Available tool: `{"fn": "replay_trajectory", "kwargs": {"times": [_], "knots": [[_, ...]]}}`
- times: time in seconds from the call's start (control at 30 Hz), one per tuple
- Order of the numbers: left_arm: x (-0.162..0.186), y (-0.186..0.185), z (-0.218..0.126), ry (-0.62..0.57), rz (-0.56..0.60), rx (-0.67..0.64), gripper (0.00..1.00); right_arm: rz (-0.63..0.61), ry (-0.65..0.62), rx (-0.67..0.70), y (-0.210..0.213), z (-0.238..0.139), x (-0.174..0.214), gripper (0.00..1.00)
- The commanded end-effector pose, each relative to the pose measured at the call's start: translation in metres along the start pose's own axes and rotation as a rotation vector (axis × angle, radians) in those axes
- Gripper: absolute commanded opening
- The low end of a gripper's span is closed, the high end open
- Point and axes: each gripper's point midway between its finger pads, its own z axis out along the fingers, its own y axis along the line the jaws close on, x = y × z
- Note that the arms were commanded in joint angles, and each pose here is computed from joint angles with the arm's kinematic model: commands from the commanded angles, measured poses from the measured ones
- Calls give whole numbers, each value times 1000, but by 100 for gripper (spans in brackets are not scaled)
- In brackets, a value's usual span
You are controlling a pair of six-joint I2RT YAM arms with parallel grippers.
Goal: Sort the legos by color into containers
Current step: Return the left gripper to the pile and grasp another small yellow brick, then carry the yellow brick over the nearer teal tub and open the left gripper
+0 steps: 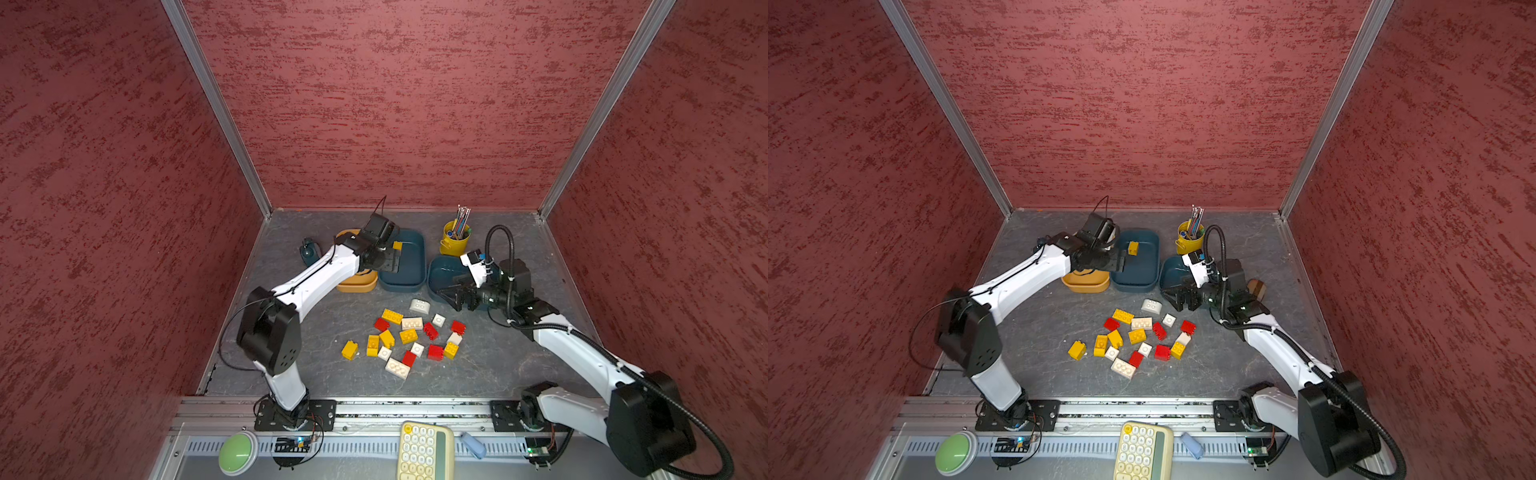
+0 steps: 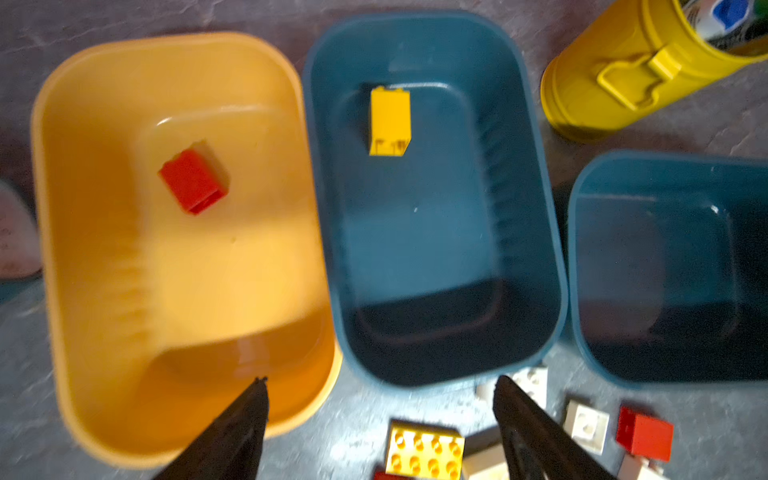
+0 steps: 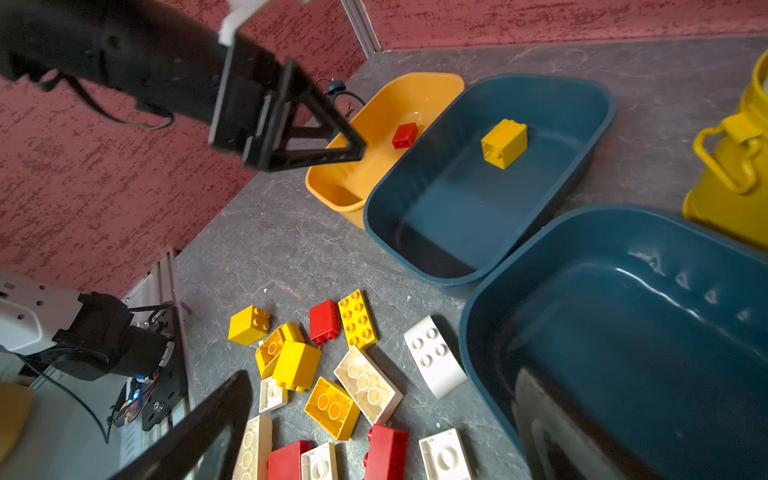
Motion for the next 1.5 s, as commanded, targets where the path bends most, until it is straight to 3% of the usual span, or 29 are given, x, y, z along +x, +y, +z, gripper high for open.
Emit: {"fn": "replay_trajectory", "kwargs": {"times": [0.0,0.23,0.43,0.6,0.9,1.3,1.47], "knots": [[64,25,-10,131,-31,-106,86,-32,2,-65,13,-1,-8,99],[153,40,-42,231,-84,-182,87,-26,34,-106,20,0,0,99],[217,43,-37,319,-117,-196,88,-24,55,-154,33,2,5,99],[245,48,-26,353,-111,-193,87,-26,78,-188,49,1,12,99],[248,53,-3,316,-74,-186,74,-9,126,-214,67,2,36,99],[243,55,6,318,-88,-166,33,0,142,-192,68,3,42,99],[216,44,-14,280,-95,-137,32,-2,125,-137,60,3,36,99]]}}
